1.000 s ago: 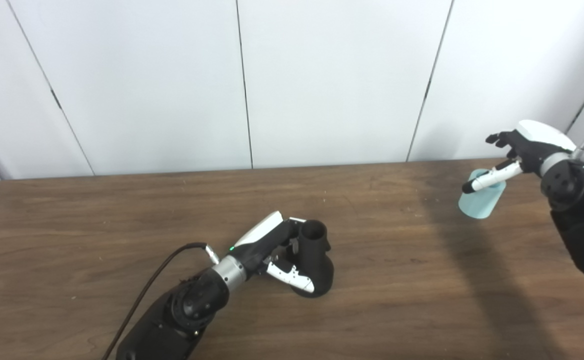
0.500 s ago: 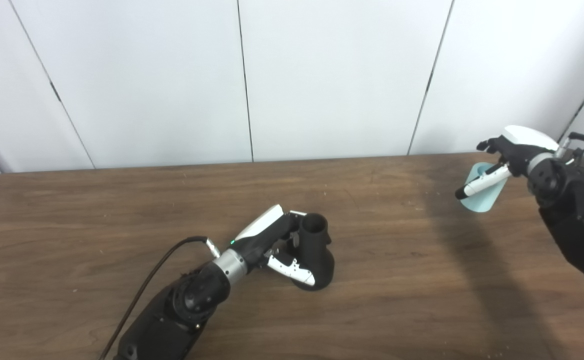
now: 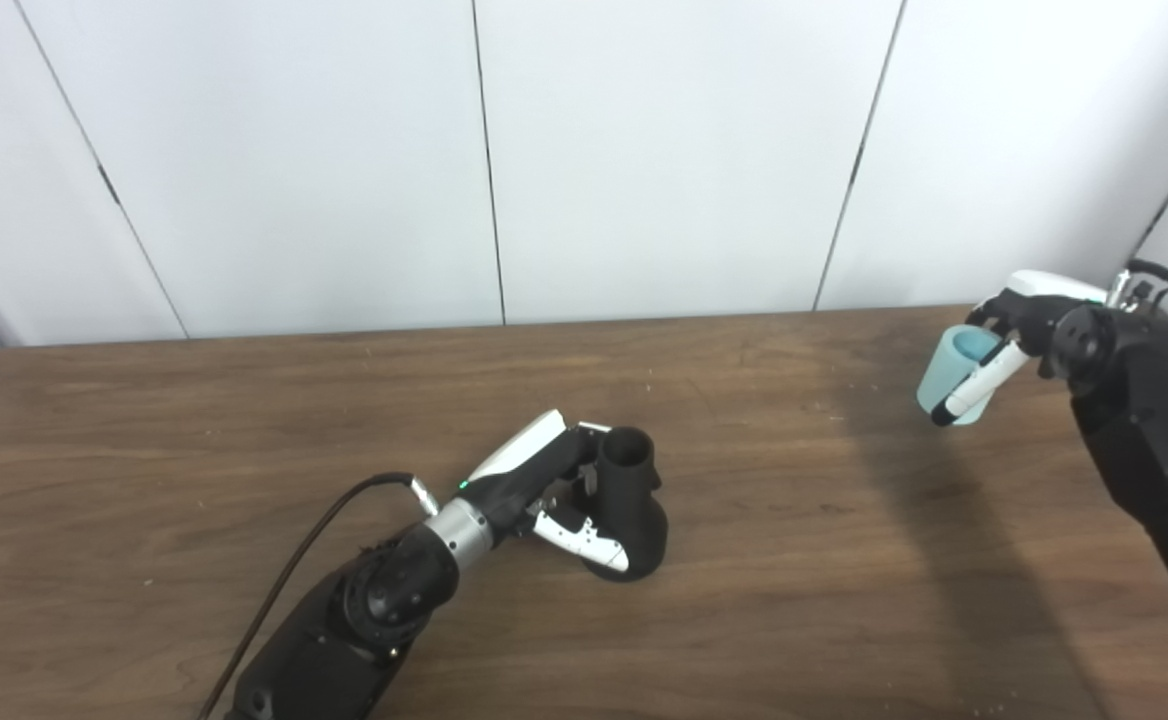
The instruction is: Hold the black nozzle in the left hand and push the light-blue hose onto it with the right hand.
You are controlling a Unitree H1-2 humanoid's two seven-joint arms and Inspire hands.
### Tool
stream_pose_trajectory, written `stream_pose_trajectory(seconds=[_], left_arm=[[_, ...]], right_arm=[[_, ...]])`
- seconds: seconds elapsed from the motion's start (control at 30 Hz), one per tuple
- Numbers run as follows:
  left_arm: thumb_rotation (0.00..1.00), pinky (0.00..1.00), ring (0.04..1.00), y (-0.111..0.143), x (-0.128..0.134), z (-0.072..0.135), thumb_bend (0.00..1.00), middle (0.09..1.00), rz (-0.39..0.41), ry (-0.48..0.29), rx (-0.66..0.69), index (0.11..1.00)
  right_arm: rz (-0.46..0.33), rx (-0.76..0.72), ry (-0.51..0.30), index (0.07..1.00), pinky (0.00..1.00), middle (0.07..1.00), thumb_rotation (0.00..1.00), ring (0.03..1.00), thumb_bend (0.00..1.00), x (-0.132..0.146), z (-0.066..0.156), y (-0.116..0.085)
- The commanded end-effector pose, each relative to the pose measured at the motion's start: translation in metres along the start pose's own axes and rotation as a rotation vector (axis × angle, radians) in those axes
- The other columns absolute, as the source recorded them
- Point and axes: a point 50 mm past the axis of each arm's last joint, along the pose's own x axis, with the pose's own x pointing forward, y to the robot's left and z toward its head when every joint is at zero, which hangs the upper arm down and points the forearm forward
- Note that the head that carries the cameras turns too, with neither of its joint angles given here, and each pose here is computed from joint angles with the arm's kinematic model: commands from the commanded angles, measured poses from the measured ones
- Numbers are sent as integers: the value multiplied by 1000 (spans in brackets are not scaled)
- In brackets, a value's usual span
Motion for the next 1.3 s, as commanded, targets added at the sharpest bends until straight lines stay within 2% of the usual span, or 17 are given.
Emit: stream_pose_trajectory(seconds=[0.0, 0.13, 0.23, 0.27, 0.33, 0.37, 0.4, 0.47, 0.6, 0.63, 0.7, 0.77, 0.9, 0.97, 1.07, 1.27], left_arm=[[79, 482, 549, -38, -30, -47, 508, 579, -178, 232, 1, 492], [79, 489, 549, -41, -32, -47, 508, 579, -179, 223, 9, 492], [79, 482, 545, -41, -32, -47, 508, 572, -179, 222, 15, 492], [79, 469, 538, -41, -32, -48, 508, 567, -180, 223, 17, 492], [79, 449, 522, -41, -32, -48, 508, 557, -181, 224, 20, 492], [78, 440, 513, -41, -33, -49, 508, 551, -181, 224, 22, 492], [78, 429, 503, -41, -33, -49, 508, 543, -182, 224, 22, 492], [78, 415, 488, -41, -33, -50, 507, 534, -182, 226, 21, 492], [77, 391, 466, -42, -34, -50, 507, 520, -181, 230, 14, 492], [77, 389, 465, -42, -33, -49, 507, 519, -181, 230, 12, 492], [77, 386, 462, -42, -33, -49, 507, 516, -180, 229, 11, 492], [77, 381, 457, -42, -33, -48, 507, 514, -179, 228, 10, 492], [77, 378, 454, -41, -32, -48, 507, 513, -179, 226, 9, 492], [77, 378, 454, -40, -32, -48, 507, 513, -181, 228, 8, 492], [77, 379, 456, -39, -32, -47, 507, 514, -185, 226, 9, 492], [77, 374, 447, -39, -33, -47, 507, 509, -185, 228, 5, 492]], right_arm=[[-112, 13, -17, 872, 547, 793, 230, 710, 1000, -11, 4, -37], [-147, 17, -51, 843, 466, 727, 196, 624, 984, -13, 7, -34], [-184, 21, -84, 803, 362, 620, 162, 490, 925, -12, 8, -31], [-200, 24, -98, 779, 315, 559, 147, 426, 900, -10, 8, -30], [-233, 27, -122, 737, 277, 500, 129, 372, 865, -8, 8, -28], [-254, 25, -136, 720, 267, 489, 66, 357, 721, -7, 7, -27], [-277, 24, -150, 702, 258, 481, 26, 341, 632, -6, 7, -26], [-316, 23, -174, 695, 246, 477, 6, 324, 585, -6, 6, -24], [-363, 10, -201, 682, 221, 471, 0, 286, 569, -2, 4, -18], [-363, -1, -199, 661, 213, 470, 0, 277, 568, -1, 3, -16], [-355, -33, -190, 526, 201, 471, 0, 265, 538, 0, 2, -15], [-340, -75, -177, 496, 196, 471, 0, 262, 532, 0, 2, -15], [-297, -131, -149, 508, 174, 402, 0, 248, 522, -1, 2, -13], [-256, -150, -125, 489, 159, 453, 0, 235, 528, -2, 2, -12], [-208, -155, -104, 485, 148, 469, 0, 224, 530, -4, 3, -14], [-186, -106, -137, 485, 141, 472, 0, 222, 531, -14, 11, -22]])
